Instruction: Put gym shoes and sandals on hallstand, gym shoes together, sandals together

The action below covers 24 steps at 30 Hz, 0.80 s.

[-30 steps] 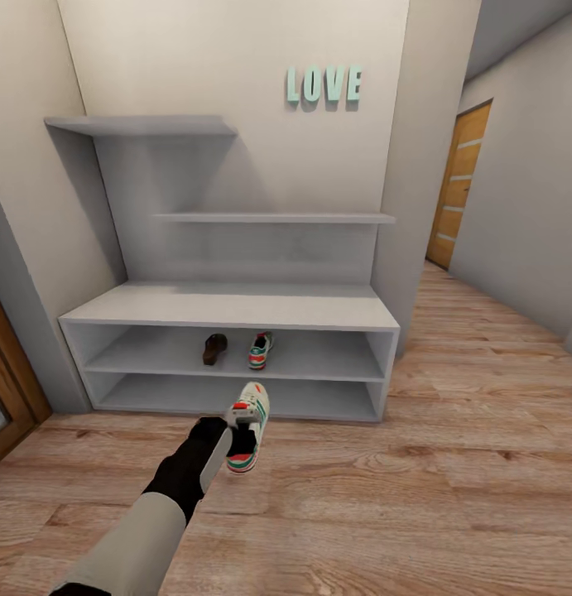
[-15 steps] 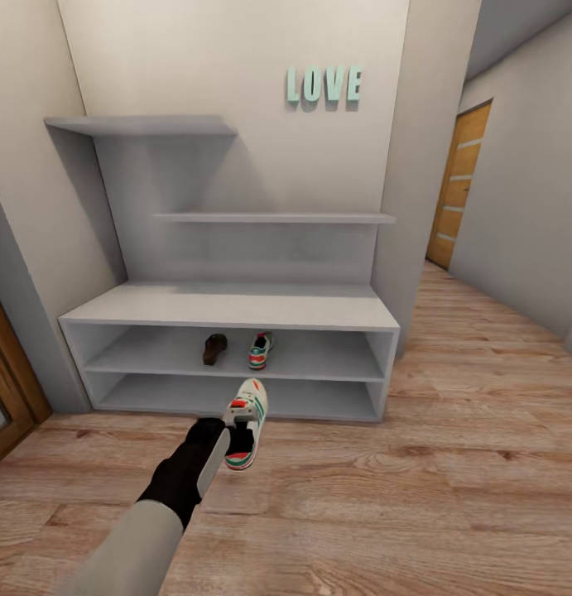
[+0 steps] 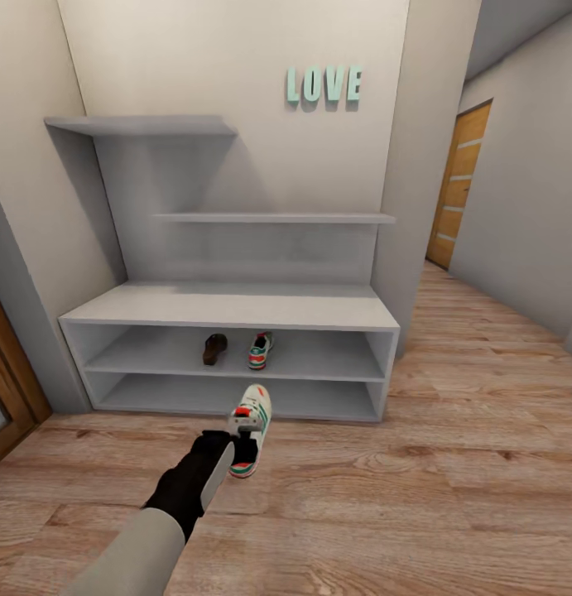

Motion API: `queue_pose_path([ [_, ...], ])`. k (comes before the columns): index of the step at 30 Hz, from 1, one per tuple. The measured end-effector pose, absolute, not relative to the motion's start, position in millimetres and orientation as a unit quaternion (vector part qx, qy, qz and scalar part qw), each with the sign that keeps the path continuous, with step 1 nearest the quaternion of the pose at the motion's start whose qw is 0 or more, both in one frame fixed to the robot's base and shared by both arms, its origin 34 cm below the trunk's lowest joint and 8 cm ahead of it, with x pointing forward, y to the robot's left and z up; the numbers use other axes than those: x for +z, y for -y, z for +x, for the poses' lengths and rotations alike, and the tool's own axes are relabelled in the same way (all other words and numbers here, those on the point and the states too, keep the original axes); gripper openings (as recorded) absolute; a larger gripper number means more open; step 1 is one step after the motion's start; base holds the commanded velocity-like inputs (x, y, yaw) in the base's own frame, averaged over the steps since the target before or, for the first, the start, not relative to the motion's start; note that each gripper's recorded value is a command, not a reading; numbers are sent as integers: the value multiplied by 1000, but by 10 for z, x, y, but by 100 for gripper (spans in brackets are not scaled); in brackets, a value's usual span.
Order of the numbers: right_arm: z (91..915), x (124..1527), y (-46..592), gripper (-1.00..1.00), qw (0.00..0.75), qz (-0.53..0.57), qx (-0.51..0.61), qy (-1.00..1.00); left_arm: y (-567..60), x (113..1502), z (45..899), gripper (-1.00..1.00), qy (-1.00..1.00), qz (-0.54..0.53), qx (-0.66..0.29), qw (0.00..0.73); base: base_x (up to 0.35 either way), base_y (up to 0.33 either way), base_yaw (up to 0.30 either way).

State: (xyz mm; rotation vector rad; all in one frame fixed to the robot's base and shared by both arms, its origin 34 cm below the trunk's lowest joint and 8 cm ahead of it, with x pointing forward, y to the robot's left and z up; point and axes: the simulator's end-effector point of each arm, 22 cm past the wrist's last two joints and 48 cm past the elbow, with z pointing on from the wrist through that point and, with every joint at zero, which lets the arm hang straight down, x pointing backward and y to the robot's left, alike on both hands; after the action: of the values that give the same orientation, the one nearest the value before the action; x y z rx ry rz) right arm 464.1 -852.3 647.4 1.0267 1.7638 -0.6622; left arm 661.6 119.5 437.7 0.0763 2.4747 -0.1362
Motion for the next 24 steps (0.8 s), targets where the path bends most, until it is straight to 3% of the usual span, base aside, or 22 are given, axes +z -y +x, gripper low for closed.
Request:
queue_pose_path([
  [2,4641,6475,8523,-100,478,420,-271,-722,-1174,4348,6604,-100,-944,34,-51,325,0,0,0],
  [3,4638,6477,8525,-100,478,420,-272,-722,-1050,4177,6684,-100,-917,50,-45,393,0,0,0],
  [4,4643,6473,8522,-100,478,420,-271,-722,-1087,4135,6698,-100,-911,51,-39,408,0,0,0],
  [14,4641,6473,8523,-100,478,420,-271,-722,-1065,4260,6802,-100,-894,44,-45,445,0,0,0],
  [24,4642,6475,8523,-100,478,420,-271,-722,-1087,4128,6727,-100,-901,36,-46,430,0,0,0],
])
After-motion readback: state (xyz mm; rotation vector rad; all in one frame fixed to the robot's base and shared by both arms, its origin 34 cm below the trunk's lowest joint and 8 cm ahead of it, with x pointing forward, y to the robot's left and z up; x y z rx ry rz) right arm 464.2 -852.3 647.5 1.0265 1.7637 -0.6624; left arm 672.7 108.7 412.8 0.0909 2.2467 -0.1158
